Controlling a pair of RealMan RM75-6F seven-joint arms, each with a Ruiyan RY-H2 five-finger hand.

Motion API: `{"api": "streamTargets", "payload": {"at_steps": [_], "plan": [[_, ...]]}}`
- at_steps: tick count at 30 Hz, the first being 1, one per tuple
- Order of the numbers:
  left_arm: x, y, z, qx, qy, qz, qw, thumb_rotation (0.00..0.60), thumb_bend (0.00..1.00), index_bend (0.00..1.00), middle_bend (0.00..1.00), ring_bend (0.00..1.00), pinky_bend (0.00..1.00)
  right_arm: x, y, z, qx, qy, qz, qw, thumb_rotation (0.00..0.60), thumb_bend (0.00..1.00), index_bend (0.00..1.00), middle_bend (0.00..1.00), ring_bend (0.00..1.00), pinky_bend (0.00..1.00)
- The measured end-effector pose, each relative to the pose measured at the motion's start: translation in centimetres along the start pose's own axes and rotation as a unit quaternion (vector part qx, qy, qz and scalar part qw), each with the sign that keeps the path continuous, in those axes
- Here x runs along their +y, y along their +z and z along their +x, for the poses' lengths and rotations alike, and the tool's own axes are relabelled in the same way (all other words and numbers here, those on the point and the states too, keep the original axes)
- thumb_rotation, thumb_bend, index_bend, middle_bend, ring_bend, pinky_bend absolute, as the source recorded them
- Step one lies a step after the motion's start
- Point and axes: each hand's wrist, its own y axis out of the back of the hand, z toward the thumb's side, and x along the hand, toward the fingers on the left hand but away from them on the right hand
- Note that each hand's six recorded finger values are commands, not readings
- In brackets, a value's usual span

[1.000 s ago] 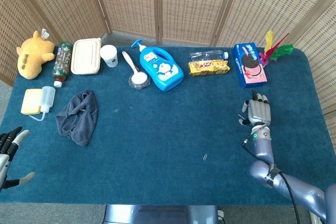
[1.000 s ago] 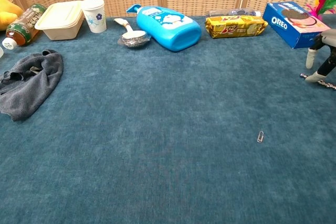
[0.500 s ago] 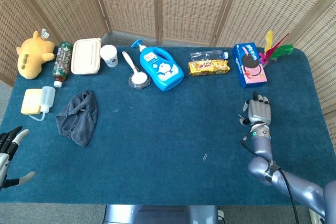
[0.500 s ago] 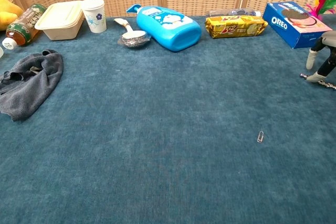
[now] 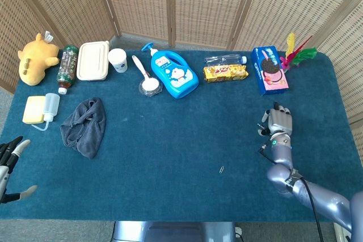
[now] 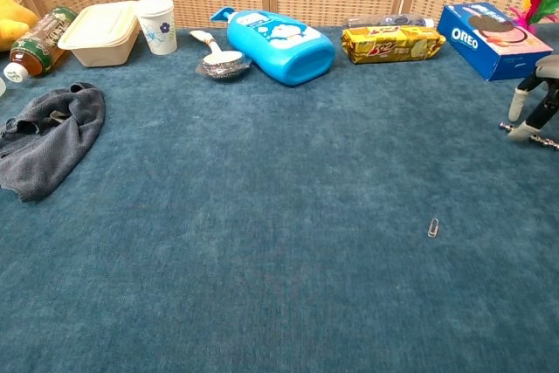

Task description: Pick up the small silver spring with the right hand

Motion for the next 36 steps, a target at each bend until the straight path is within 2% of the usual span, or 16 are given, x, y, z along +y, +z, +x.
{"api": "streamTargets", "payload": {"at_steps": [20,28,36], "plan": [[0.02,0.01,-0.06,-0.001,-0.001,-0.002,1.0,0.6,0.21,0.0,0.0,0.0,0.0,-0.7,0.79,0.79,0.008,0.025,0.017,0.9995,0.6,0.27,0.52,0.0,0.0,0.0],[0.04,0.04,-0.11,-0.002,0.0,-0.002,1.0,0.6,0.21,0.0,0.0,0.0,0.0,-0.54,0.93,0.92,0.01,0.018,0.028,0.9994,0.6,0.28,0.52,0.0,0.0,0.0],[0.04,0.01,-0.1,-0.001,-0.001,-0.002,1.0,0.6,0.21,0.0,0.0,0.0,0.0,-0.56,0.89,0.81,0.012,0.014,0.037,0.9991,0.6,0.33,0.52,0.0,0.0,0.0]]}}
